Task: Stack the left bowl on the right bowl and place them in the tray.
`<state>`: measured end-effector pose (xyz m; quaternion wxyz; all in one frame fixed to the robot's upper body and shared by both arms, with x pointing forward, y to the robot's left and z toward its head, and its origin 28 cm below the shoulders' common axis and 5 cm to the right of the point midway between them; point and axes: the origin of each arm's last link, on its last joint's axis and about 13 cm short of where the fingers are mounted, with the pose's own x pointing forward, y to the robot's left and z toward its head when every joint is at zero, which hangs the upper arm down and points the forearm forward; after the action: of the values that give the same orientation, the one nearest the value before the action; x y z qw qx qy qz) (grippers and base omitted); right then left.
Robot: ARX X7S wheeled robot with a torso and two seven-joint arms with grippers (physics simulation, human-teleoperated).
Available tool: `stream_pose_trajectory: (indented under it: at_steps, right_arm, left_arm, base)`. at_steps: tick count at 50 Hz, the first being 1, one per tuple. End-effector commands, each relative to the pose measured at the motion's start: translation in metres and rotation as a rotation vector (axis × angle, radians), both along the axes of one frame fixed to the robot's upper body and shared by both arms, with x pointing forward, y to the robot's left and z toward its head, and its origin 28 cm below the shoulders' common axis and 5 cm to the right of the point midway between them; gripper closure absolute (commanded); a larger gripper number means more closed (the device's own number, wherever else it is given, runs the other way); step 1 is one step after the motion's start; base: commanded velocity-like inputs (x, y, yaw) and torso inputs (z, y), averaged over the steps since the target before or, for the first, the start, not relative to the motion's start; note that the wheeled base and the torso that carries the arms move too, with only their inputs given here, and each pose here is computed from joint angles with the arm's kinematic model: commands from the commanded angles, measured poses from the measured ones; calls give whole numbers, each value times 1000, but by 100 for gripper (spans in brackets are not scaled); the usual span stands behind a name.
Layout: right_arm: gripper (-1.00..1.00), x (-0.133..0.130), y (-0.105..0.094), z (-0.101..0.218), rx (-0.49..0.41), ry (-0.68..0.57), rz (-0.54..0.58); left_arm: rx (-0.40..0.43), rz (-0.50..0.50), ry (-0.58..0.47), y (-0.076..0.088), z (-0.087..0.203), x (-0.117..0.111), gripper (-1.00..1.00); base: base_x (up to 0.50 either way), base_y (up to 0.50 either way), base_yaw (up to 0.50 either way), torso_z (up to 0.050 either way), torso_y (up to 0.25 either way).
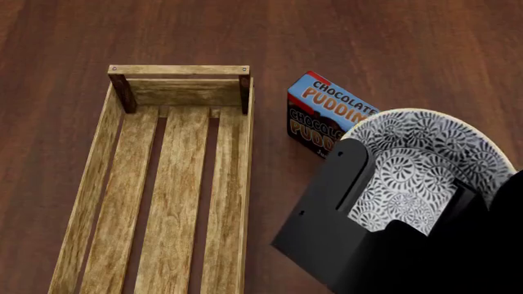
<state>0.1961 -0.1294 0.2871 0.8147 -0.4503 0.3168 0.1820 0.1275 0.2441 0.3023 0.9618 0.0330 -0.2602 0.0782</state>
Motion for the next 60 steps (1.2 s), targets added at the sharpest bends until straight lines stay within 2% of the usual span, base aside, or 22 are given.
stream_pose_trajectory:
  at_steps: [1,15,26,29,39,60]
  right_arm:
    - [100,-4,-10,18,-25,-76,-54]
    - [100,-12,-36,31,-56,-111,-184]
    - [100,-14,-55,28,-68,-107,-309]
    - [100,-11,-55,27,-52,-122,-336]
    - [100,-6,-62,14,-58,-89,-370]
    - [100,26,-70,-28,-56,-8,-401]
  left_arm:
    - [-1,0,2,0,-1,0,-100]
    - [-5,6,5,1,-3,-2,-100]
    - [-11,8,8,1,-6,-1,-100]
    - [-12,9,10,1,-7,0,-100]
    - [-13,10,17,1,-9,1,-100]
    - [-10,10,32,0,-9,-1,-100]
  base:
    - [0,0,0,0,0]
    - [0,0,0,0,0]
    - [0,0,0,0,0]
    - [0,0,0,0,0]
    - [0,0,0,0,0]
    - [0,0,0,0,0]
